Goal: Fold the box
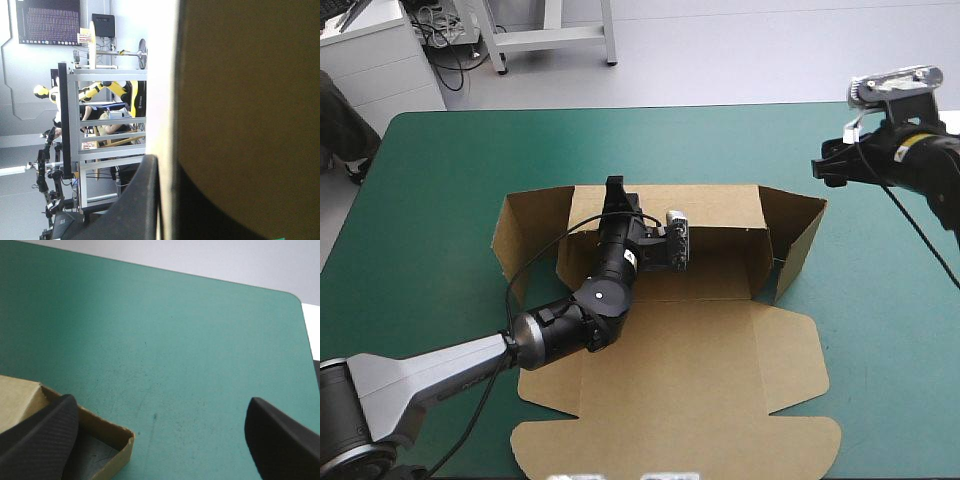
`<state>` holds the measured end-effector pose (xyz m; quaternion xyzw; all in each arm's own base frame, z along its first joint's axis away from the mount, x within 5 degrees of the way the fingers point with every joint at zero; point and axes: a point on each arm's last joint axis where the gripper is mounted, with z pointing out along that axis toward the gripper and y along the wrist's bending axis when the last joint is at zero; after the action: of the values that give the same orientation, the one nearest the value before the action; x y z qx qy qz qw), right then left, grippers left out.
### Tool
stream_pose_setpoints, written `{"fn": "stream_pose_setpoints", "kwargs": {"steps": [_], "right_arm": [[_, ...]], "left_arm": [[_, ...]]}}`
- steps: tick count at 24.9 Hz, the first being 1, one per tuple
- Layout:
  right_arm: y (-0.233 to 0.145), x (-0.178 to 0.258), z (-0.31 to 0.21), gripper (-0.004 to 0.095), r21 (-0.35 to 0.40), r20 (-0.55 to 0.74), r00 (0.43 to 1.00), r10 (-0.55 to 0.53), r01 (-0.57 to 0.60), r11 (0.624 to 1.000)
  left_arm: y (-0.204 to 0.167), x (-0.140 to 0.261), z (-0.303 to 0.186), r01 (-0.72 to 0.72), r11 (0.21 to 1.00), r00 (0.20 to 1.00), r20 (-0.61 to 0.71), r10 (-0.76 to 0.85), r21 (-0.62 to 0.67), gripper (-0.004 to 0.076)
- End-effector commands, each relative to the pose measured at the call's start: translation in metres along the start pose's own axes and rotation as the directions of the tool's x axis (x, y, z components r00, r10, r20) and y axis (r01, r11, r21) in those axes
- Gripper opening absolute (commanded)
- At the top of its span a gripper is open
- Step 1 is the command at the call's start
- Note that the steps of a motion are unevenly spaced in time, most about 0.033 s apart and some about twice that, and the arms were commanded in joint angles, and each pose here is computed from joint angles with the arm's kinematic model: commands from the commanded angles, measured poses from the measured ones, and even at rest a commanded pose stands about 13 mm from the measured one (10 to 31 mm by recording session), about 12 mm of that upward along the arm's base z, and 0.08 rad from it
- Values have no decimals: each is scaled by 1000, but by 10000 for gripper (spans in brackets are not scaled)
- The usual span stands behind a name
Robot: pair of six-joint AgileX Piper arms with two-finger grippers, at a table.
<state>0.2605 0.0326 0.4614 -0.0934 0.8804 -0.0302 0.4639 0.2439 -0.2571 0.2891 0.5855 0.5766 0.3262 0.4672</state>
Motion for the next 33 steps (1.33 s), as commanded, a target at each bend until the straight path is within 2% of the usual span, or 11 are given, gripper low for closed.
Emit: {"fn": "stream_pose_setpoints", "kwargs": {"steps": [1, 9, 10, 12, 15, 20, 33], "right_arm": [[-3, -24, 20, 843, 19, 19, 1000, 2, -2, 1000], [1, -31, 91, 842, 1, -133, 991, 6, -6, 1000], [-2, -28, 102, 842, -18, -157, 987, 41, -44, 999], [-9, -22, 119, 829, -105, -196, 972, 132, -155, 982], [-16, -17, 126, 828, -140, -233, 959, 164, -200, 970], [-19, -9, 127, 806, -132, -295, 948, 117, -162, 978], [-6, 18, 127, 806, -222, -458, 887, 63, -183, 958]], "left_arm": [[5, 2, -4, 105, 994, 994, -13, -105, 20, -32], [5, 4, -4, 135, 991, 990, -30, -135, 11, -32], [5, 4, -4, 136, 991, 990, -30, -135, 11, -32], [5, 4, -4, 136, 991, 990, -34, -135, 9, -32], [5, 4, -4, 140, 990, 990, -35, -139, 11, -32], [5, 4, -4, 131, 991, 991, -30, -130, 12, -32], [6, 5, -4, 142, 990, 989, -36, -142, 9, -32]]}}
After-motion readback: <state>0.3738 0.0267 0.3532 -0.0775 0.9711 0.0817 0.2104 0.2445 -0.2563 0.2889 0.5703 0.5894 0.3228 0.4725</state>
